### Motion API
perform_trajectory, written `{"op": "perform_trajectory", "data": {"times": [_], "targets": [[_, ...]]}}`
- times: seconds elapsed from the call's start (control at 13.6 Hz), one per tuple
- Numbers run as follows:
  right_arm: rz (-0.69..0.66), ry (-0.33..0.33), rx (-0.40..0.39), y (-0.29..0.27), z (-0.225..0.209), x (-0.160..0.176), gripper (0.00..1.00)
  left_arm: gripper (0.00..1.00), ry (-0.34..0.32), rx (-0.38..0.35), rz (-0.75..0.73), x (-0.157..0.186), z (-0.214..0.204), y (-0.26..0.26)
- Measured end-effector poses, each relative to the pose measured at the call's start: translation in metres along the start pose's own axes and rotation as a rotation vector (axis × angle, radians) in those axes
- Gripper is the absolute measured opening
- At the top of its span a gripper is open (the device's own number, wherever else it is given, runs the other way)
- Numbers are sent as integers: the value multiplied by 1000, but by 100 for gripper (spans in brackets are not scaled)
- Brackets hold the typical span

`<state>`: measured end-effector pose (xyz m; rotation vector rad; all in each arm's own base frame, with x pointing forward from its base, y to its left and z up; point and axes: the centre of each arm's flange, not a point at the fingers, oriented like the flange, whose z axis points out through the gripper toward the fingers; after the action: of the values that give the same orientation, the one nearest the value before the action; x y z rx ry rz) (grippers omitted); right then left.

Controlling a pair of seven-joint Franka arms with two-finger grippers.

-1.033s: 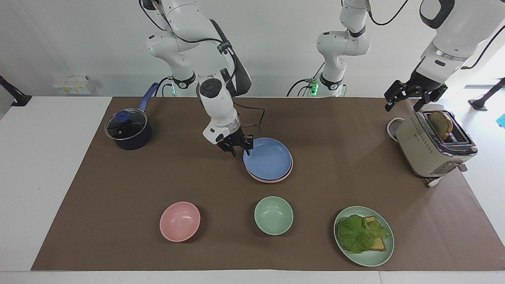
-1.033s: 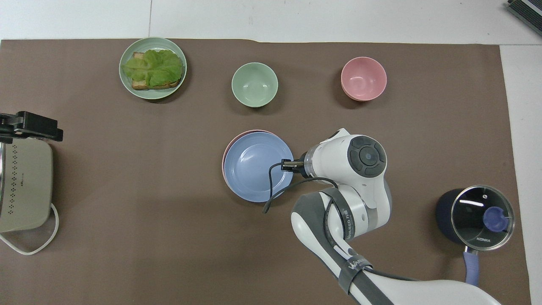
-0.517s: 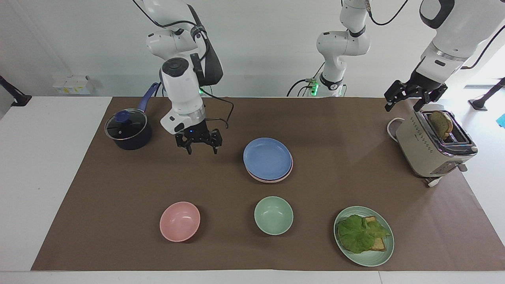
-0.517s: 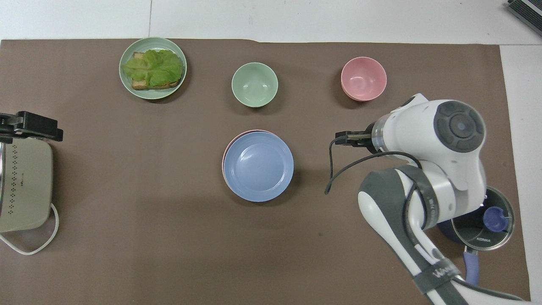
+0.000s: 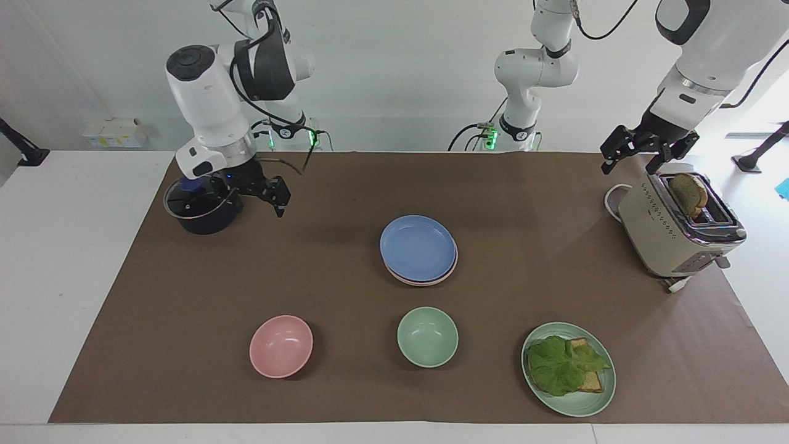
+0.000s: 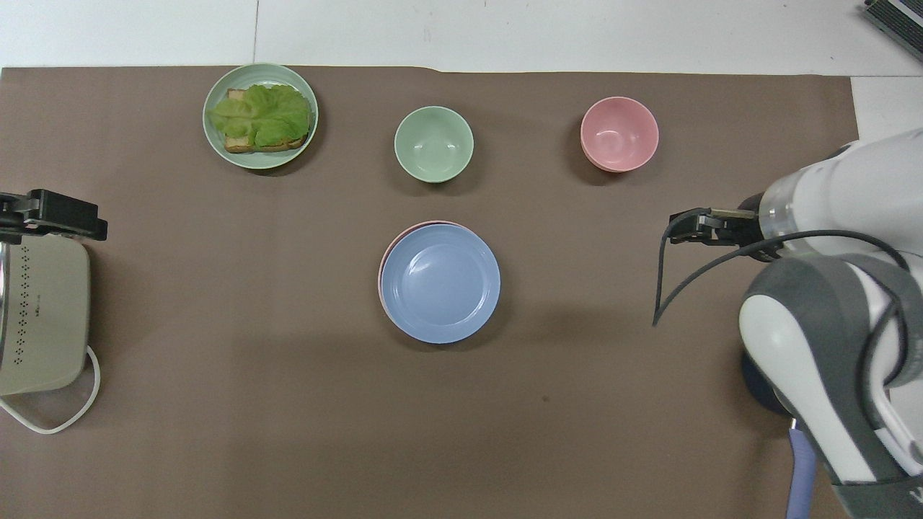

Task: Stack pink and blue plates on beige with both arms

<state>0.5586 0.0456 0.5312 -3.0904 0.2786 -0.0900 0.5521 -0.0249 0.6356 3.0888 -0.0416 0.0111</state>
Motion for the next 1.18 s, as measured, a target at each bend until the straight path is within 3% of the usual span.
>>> {"op": "perform_trajectory", "data": {"times": [0.59,0.89,1.18], "targets": [[-74,-15,-71,49,-111,-6,100,100,0,0,0,0,0,0],[-75,-18,-76,49,-117,-7,100,100,0,0,0,0,0,0],[-108,-69,-82,51,-116,-13,100,100,0,0,0,0,0,0]]}}
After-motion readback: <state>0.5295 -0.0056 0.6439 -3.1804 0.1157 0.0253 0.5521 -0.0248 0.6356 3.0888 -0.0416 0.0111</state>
